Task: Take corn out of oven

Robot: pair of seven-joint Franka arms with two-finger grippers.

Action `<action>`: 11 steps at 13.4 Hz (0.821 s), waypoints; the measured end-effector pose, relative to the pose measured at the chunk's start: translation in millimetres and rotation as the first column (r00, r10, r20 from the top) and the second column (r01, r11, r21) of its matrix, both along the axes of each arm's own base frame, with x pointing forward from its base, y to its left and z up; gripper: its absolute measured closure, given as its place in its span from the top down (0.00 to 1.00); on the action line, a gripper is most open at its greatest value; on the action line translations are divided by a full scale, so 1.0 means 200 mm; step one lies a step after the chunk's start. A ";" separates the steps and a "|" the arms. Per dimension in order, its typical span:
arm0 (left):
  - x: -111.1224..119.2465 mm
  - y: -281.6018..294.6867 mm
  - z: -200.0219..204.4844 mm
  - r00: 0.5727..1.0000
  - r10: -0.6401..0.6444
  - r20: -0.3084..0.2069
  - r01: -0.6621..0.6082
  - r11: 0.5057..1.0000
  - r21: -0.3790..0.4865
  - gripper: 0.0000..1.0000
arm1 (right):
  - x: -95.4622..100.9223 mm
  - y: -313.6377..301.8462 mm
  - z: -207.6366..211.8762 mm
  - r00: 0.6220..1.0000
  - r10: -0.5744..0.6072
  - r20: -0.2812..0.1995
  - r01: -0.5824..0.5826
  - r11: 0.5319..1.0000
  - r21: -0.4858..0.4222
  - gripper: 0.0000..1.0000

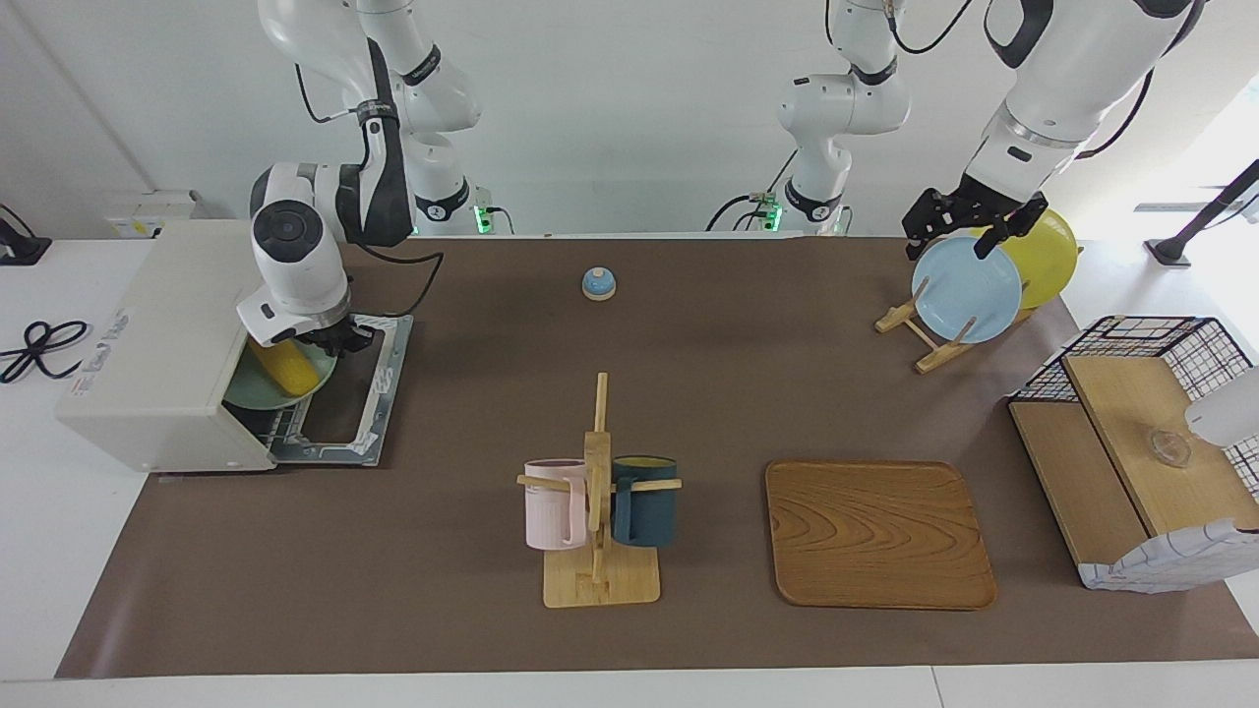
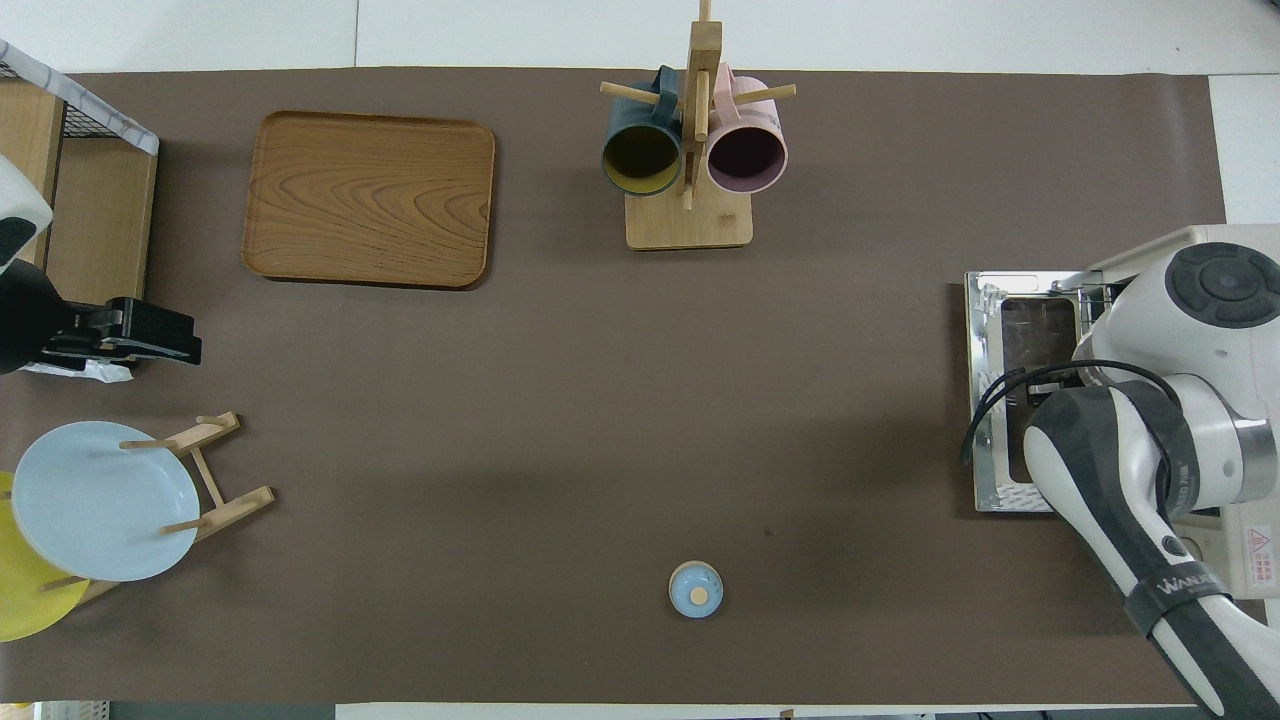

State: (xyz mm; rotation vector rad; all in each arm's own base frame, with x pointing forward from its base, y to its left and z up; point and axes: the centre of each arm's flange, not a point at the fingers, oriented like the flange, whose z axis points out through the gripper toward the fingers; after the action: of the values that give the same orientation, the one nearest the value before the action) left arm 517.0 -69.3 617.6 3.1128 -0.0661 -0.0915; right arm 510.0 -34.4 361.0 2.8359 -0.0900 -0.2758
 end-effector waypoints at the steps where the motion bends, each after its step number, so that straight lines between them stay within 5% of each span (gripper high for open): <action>1: 0.00 -0.01 0.00 1.000 -0.002 0.000 0.002 1.000 0.000 1.00 | -0.01 0.03 0.01 1.000 0.018 -0.006 -0.018 1.000 -0.011 0.03; 7: 0.08 0.02 0.00 0.998 0.061 0.019 -0.060 0.998 -0.002 1.00 | 0.01 0.57 0.19 0.994 0.105 0.002 -0.105 0.993 -0.058 0.03; 11: 0.16 0.00 -0.04 0.998 0.056 0.008 -0.056 0.998 -0.001 1.00 | 0.04 0.97 0.36 0.992 0.117 0.041 -0.118 0.993 0.012 0.03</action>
State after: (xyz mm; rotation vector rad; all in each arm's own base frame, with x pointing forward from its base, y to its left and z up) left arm 548.4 -70.3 609.8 3.1113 0.0207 -0.0784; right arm 517.6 158.7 432.2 2.8483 0.0711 -0.1952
